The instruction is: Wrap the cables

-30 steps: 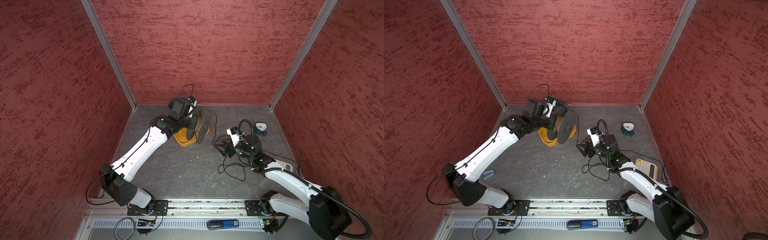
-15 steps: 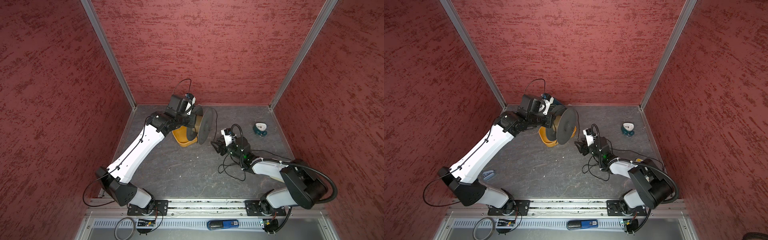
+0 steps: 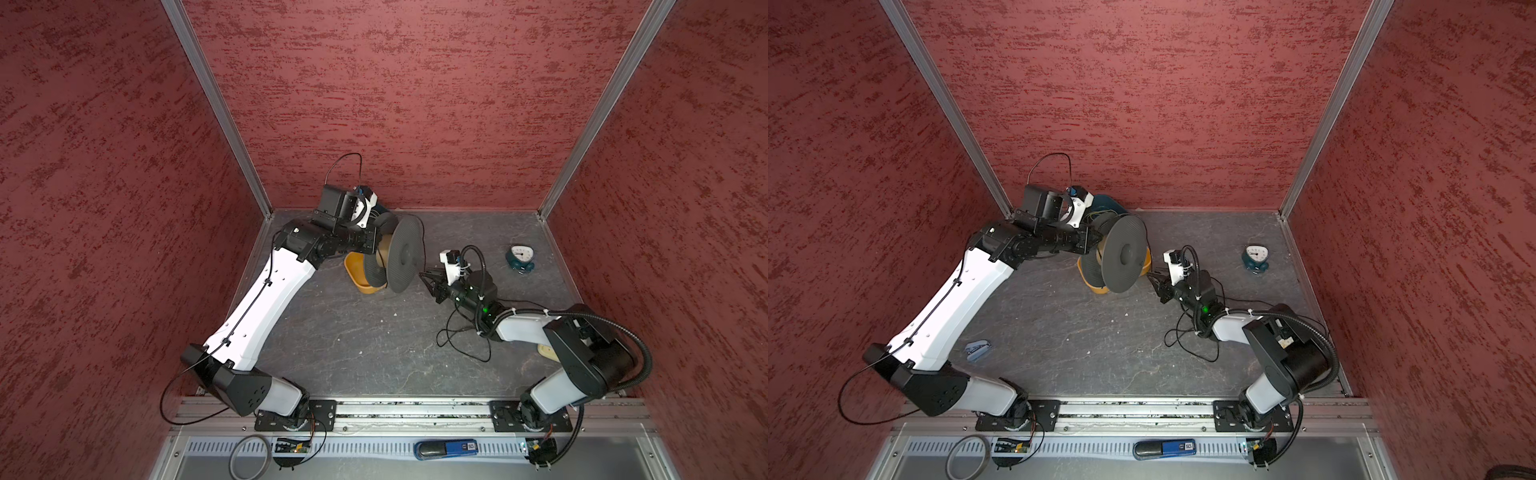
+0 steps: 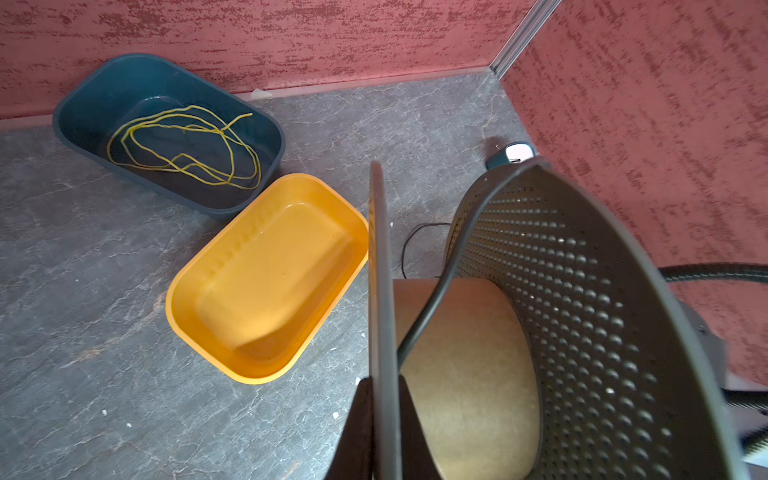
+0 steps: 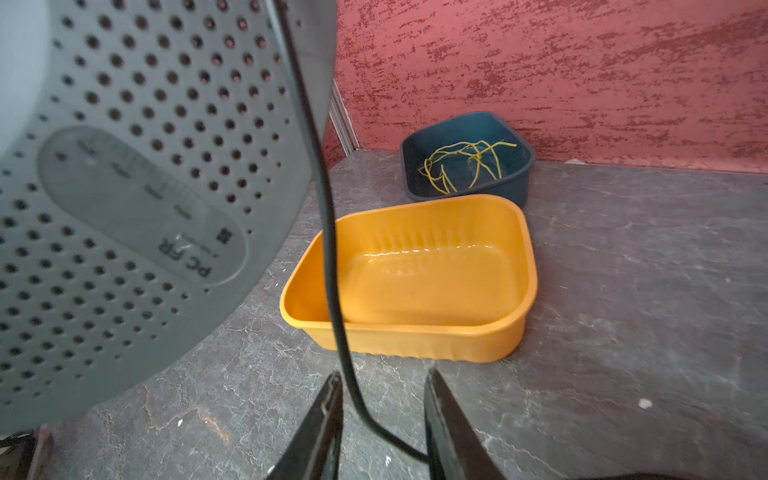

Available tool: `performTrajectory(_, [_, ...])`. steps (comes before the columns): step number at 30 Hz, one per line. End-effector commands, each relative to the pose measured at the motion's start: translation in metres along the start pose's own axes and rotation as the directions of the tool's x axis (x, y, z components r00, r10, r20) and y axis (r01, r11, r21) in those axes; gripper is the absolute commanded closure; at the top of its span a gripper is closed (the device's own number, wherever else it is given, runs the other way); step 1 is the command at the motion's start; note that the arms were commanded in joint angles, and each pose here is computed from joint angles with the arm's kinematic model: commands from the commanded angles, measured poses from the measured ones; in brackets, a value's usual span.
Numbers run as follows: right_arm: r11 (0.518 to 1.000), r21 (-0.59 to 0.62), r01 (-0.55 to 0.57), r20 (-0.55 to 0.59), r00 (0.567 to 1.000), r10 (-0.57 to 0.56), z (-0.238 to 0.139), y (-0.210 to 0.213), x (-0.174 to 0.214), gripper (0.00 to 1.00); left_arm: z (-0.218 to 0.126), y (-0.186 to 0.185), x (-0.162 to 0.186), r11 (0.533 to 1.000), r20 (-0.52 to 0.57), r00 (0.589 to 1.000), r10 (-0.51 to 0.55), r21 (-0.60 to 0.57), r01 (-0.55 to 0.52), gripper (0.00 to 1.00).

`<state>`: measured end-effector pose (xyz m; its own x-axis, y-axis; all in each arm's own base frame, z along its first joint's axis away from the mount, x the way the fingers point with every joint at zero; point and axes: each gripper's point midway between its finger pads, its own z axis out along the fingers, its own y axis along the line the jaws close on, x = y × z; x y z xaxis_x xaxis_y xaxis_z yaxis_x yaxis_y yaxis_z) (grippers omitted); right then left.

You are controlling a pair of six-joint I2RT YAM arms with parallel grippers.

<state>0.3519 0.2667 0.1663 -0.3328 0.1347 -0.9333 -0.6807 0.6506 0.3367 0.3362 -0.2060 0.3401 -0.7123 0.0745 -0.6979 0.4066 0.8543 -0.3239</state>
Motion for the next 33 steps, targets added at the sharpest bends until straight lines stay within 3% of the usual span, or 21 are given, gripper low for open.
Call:
performTrajectory(1, [0.998, -0.056, 0.012, 0.045, 0.999, -0.009, 0.009, 0.01, -0.012, 0.71, -0.028, -0.022, -0.024, 0.992, 0.097, 0.995, -0.016, 0.128, 0.004, 1.0])
performTrajectory(14, [0.998, -0.025, -0.051, 0.002, 0.999, 0.051, 0.024, -0.013, -0.002, 1.0, -0.04, -0.008, -0.022, 0.977, 0.109, 0.988, -0.108, 0.195, 0.085, 1.0])
performTrajectory(18, [0.995, -0.029, -0.091, -0.031, 0.995, 0.09, 0.028, -0.018, 0.002, 1.0, -0.044, -0.003, -0.029, 0.966, 0.144, 0.977, -0.159, 0.225, 0.124, 1.0])
performTrajectory(24, [0.991, 0.05, -0.12, -0.102, 0.987, 0.125, 0.018, -0.027, 0.023, 1.0, -0.037, 0.03, -0.05, 0.958, 0.266, 0.922, -0.28, 0.134, 0.252, 1.0])
performTrajectory(28, [0.989, 0.106, -0.1, -0.152, 0.982, 0.115, 0.009, -0.025, 0.038, 1.0, -0.03, 0.037, -0.065, 0.938, 0.336, 0.877, -0.344, 0.155, 0.309, 1.0])
performTrajectory(33, [0.99, 0.133, -0.039, -0.198, 0.978, 0.065, 0.004, -0.005, 0.048, 1.0, -0.006, 0.047, -0.074, 0.927, 0.377, 0.848, -0.372, 0.111, 0.357, 1.0])
